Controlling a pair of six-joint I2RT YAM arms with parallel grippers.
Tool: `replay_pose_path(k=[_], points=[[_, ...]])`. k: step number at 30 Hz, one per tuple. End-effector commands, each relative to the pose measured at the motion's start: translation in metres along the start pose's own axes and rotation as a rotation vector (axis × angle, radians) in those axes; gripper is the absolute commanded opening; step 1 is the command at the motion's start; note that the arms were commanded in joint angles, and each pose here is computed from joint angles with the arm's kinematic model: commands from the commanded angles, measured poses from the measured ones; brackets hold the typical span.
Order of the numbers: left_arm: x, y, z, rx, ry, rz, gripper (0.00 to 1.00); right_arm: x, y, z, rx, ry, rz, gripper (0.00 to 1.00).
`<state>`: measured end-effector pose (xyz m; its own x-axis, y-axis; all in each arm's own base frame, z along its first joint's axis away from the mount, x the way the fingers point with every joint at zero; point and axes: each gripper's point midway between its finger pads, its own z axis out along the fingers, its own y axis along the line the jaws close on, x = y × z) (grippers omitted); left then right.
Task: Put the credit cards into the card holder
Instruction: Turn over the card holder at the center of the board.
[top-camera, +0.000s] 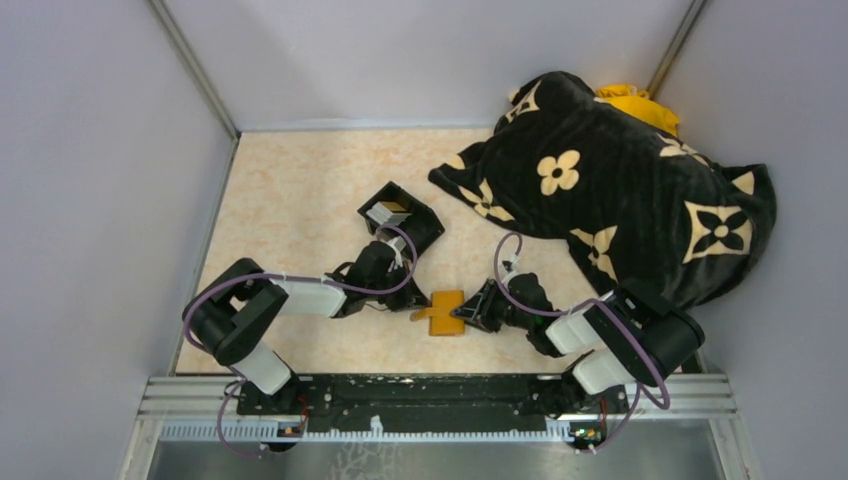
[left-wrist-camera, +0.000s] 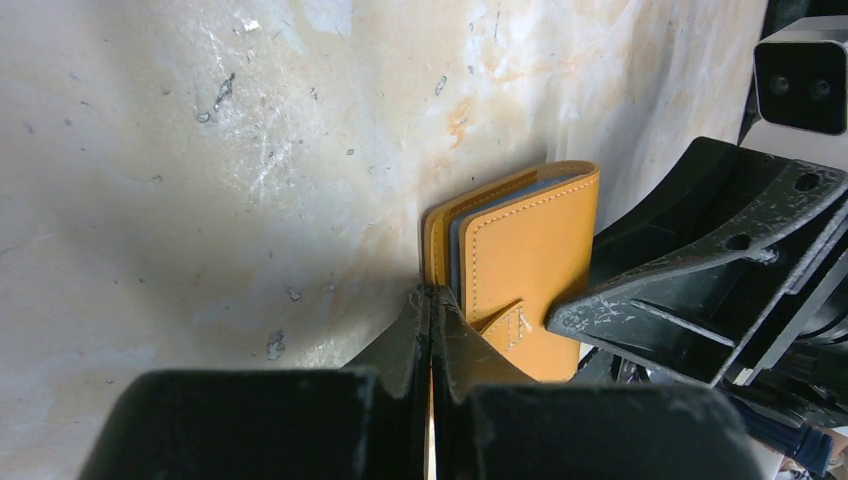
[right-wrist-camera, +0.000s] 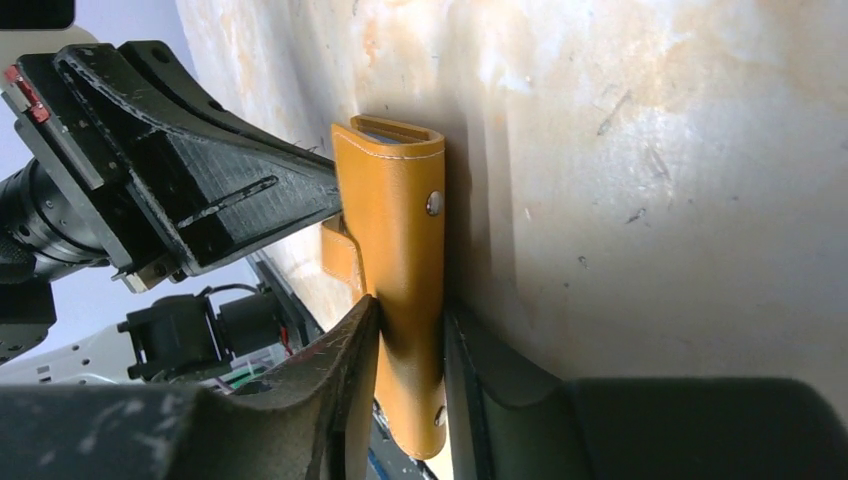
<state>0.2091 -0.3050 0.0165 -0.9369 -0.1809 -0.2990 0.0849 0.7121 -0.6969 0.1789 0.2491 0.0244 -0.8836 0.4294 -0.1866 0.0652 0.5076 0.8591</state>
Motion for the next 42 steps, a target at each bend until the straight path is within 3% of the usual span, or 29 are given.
replay_pose_path(k=[1, 7, 11, 16, 21, 30, 35, 42], points=[[0.028, 0.046, -0.002, -0.16, 0.077, -0.009, 0.0, 0.0, 0.002, 0.002, -0.006, -0.002, 0.004, 0.25], [0.029, 0.045, -0.003, -0.149, 0.079, -0.007, 0.0, -0.001, 0.012, 0.001, -0.043, -0.007, 0.016, 0.14], [0.03, 0.044, -0.003, -0.139, 0.084, -0.01, 0.0, -0.005, 0.02, 0.003, -0.059, -0.011, -0.004, 0.0], [0.026, 0.043, -0.009, -0.15, 0.06, -0.005, 0.0, -0.018, 0.033, 0.005, -0.024, -0.028, -0.111, 0.0], [0.004, 0.038, -0.026, -0.176, -0.037, 0.016, 0.02, -0.054, 0.06, -0.008, 0.091, -0.121, -0.329, 0.0], [-0.021, 0.02, -0.05, -0.152, -0.15, 0.03, 0.03, -0.088, 0.096, -0.04, 0.423, -0.177, -0.737, 0.0], [-0.015, 0.023, -0.057, -0.14, -0.158, 0.016, 0.02, -0.088, 0.087, -0.052, 0.726, -0.196, -0.96, 0.0], [-0.007, 0.033, -0.063, -0.143, -0.168, -0.001, 0.02, -0.075, 0.065, -0.055, 1.036, -0.21, -1.141, 0.0]])
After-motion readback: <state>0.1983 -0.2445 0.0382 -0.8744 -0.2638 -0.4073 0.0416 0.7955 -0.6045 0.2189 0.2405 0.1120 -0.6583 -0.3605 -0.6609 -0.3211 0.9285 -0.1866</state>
